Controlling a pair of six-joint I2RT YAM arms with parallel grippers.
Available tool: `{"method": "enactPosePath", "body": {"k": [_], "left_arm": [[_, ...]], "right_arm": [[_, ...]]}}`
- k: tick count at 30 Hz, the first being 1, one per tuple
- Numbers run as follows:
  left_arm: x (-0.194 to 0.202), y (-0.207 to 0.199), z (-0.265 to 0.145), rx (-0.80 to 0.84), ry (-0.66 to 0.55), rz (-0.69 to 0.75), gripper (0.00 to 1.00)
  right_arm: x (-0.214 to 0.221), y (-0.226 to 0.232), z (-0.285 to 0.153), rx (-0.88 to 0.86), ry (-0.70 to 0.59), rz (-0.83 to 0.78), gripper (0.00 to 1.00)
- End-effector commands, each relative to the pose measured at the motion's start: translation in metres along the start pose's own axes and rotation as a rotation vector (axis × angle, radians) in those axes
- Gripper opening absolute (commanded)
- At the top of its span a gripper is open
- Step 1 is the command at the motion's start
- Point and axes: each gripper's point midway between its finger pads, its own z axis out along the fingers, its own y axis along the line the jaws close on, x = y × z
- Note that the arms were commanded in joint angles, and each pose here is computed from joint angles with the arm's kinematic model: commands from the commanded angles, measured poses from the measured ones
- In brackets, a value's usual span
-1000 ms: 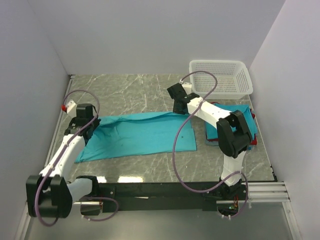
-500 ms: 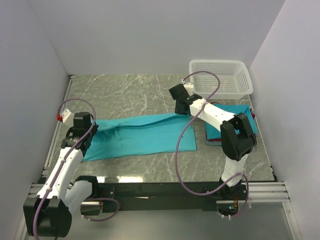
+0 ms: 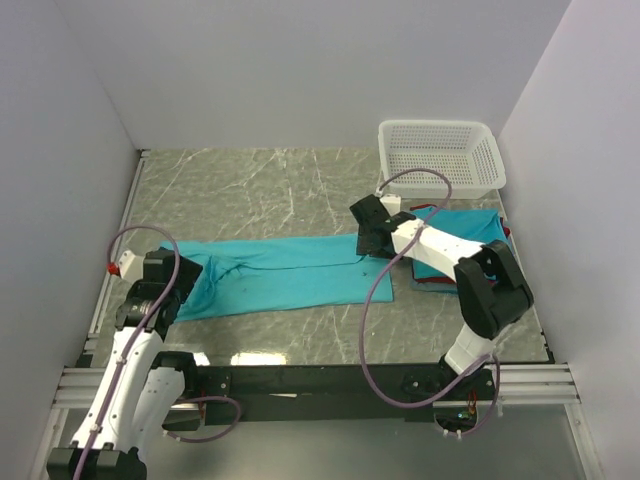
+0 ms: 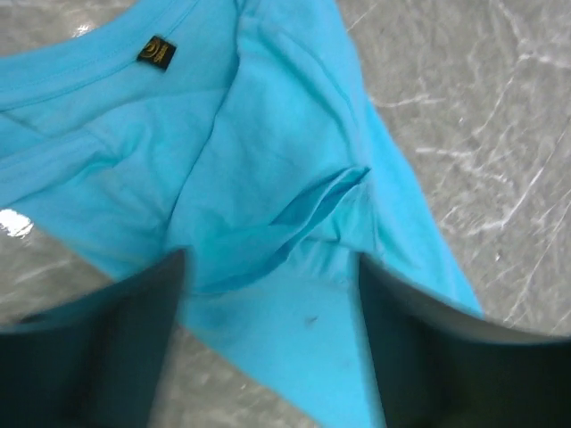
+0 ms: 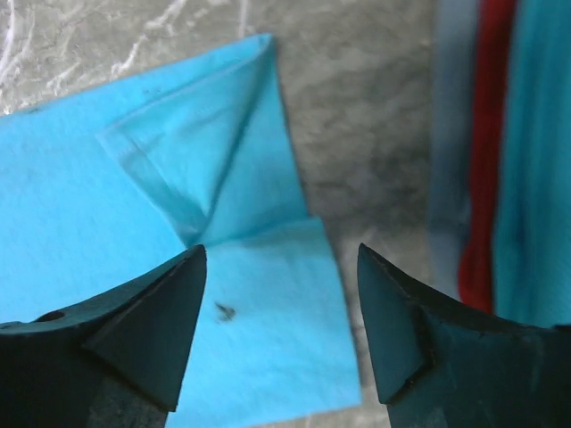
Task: Fold and stack the t-shirts
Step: Fold the tshirt
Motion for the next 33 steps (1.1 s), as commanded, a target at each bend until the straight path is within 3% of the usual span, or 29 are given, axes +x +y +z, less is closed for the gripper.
{"method": "enactPosePath", "body": {"k": [1, 3, 9, 14, 19, 26, 33], "left_arm": [[0.000, -0.002, -0.018, 0.005, 0.033, -0.028, 0.90], [-0.013, -0.006, -0.025, 0.006, -0.006, -0.023, 0.99], [-0.023, -0.050, -0.014, 0.143, -0.018, -0.007, 1.00], [-0.015, -0.083, 0.013, 0.215, 0.019, 0.034, 0.99], [0.007, -0.090, 0.057, 0.155, 0.104, 0.108, 0.99], [0.018, -0.080, 0.087, 0.077, 0.123, 0.133, 0.99], [0.027, -0.070, 0.094, 0.062, 0.141, 0.140, 0.99]], "right_arm": [[-0.022, -0.011, -0.026, -0.001, -0.108, 0.077, 0.75], [-0.028, -0.010, -0.036, -0.033, -0.135, 0.085, 0.76], [-0.056, 0.029, -0.040, -0.161, -0.158, -0.017, 0.85], [-0.054, 0.054, -0.014, -0.121, -0.131, -0.151, 0.86], [-0.052, 0.063, 0.009, -0.080, -0.092, -0.198, 0.87], [-0.034, 0.045, 0.040, 0.061, -0.030, -0.238, 0.87], [-0.037, -0.002, 0.037, 0.171, -0.037, -0.126, 0.87]]}}
